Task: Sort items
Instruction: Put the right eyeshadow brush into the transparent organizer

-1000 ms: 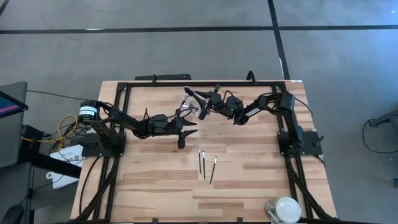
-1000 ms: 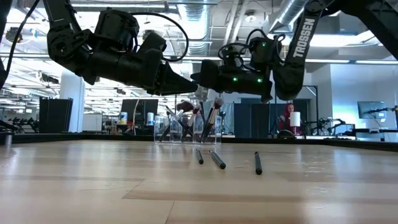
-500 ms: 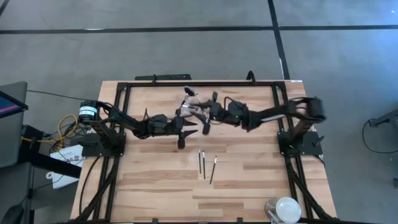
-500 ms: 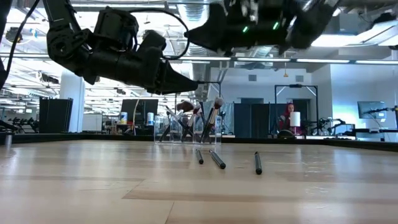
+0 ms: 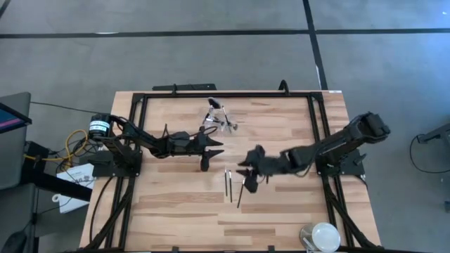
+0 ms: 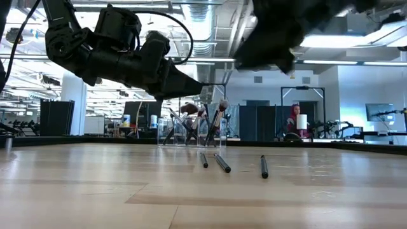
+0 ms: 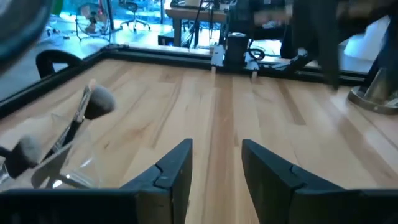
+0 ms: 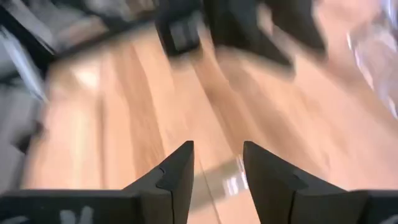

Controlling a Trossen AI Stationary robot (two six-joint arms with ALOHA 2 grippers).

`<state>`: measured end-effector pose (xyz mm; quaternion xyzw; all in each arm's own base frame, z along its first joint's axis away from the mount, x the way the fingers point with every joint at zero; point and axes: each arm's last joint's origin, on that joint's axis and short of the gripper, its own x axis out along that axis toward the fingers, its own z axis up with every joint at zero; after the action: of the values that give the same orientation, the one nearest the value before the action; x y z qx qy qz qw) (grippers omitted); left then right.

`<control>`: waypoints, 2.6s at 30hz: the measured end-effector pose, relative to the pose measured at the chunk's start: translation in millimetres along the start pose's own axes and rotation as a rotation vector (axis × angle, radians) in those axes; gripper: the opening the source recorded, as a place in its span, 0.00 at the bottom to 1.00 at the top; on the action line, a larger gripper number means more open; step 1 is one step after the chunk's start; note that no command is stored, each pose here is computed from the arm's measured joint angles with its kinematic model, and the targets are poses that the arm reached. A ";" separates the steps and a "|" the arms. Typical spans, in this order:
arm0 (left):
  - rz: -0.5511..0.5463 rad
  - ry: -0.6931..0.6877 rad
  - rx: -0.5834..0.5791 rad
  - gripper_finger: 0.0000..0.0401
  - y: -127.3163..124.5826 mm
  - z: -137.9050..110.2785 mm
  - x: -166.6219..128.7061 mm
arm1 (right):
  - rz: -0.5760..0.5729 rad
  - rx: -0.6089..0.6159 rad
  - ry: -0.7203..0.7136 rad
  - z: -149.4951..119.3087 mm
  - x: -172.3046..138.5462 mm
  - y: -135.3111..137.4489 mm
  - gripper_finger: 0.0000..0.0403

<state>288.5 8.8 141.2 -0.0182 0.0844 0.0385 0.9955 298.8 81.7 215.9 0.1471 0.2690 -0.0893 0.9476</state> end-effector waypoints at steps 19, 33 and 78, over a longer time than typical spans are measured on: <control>0.001 0.030 0.000 0.34 0.1 -2.9 -0.1 | -0.215 0.503 0.238 -66.6 43.5 0.6 0.33; -0.004 0.030 0.001 0.34 -1.3 -3.0 -0.2 | -0.330 0.649 0.271 -89.5 61.9 -6.2 0.31; -0.024 0.040 0.010 0.34 -7.0 -4.5 -0.9 | -0.740 -0.259 -0.357 87.1 -18.5 -40.5 0.00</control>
<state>287.4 1.5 137.2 -0.0149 0.1042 0.0259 0.9941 315.4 16.7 287.3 -0.0973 0.1445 -0.4129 0.8940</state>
